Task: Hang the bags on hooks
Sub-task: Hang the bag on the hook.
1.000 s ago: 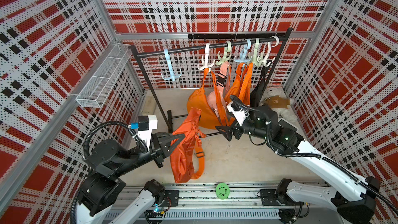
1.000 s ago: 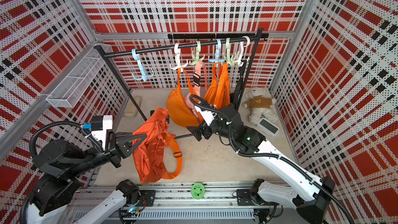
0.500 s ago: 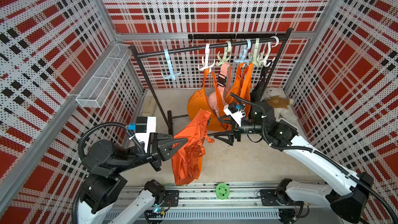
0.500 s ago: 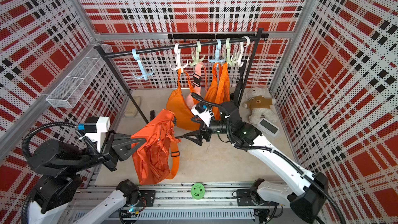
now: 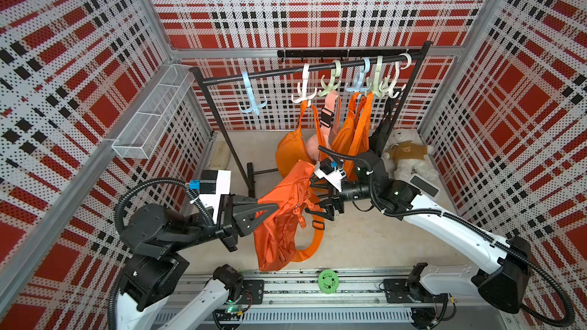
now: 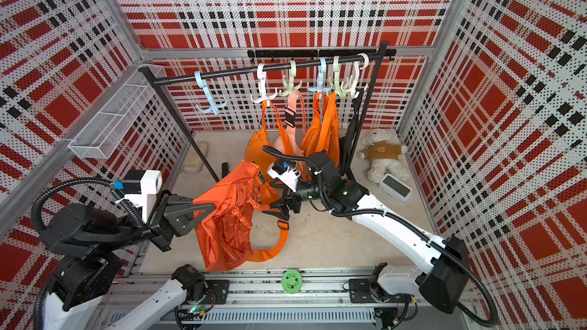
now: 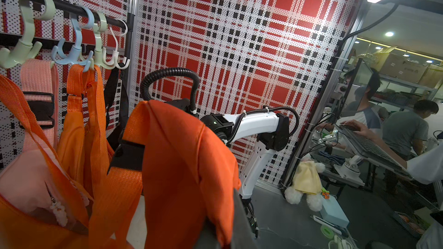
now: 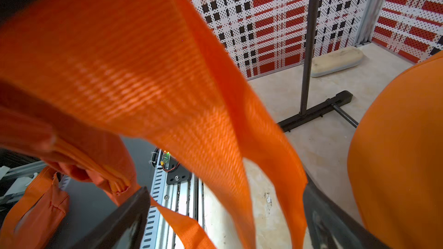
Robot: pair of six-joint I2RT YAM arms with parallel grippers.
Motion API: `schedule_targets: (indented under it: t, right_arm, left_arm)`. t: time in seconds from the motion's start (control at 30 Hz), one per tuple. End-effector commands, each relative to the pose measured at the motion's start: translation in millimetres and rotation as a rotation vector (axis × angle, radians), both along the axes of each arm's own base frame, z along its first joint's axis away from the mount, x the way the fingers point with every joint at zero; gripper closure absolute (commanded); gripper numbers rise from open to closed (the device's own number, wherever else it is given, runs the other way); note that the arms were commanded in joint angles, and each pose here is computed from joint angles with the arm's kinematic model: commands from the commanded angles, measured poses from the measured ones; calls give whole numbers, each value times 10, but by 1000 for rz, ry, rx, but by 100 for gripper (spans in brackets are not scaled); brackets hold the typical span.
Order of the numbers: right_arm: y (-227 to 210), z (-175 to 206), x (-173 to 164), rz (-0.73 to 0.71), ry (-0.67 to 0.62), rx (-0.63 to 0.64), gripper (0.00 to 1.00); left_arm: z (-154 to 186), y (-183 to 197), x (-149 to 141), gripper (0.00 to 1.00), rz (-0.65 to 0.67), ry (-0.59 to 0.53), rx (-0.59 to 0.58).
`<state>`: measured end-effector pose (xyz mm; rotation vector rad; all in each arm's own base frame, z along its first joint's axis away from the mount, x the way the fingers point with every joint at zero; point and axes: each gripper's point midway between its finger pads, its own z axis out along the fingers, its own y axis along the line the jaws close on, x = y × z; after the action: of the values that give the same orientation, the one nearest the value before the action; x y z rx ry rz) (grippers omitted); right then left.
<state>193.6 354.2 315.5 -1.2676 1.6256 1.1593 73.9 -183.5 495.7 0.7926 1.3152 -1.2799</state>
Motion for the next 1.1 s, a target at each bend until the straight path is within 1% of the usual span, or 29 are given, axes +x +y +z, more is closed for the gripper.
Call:
schedule_targets:
  t: [0.0,0.13,0.2,0.27,0.37,0.47,0.57,0.77,0.9,1.07]
  right_arm:
    - [85,156,80,19,-83,32,0]
    - [204,166,114,60,-68,46,1]
    - [269,197,86,107,-48,68,4]
    - [335,248,76,140,-30,102,5]
    - [389,331,43,185,-21,145,10]
    - [410,405,-21,237,-10,178,11]
    - [421,448,-46,260,-6,194,9]
    - [465,473,-37,268,-14,203,0]
    - [513,497,-60,295,-13,213,0]
    - [636,508,-180,366,-8,220,0]
  left_arm:
    - [224,73,-198,100,-36,-74,-54]
    - [273,82,-288,100,-79,-88,-92]
    - [288,92,-326,100,-92,-96,-104]
    - [309,99,-353,100,-103,-100,-114]
    - [321,106,-368,100,-106,-101,-120]
    - [320,115,-387,100,-106,-105,-118]
    - [298,114,-379,100,-103,-102,-117]
    - [332,104,-404,100,-133,-106,-139]
    - [373,107,-427,100,-147,-109,-151]
    - [389,104,-435,100,-162,-109,-166]
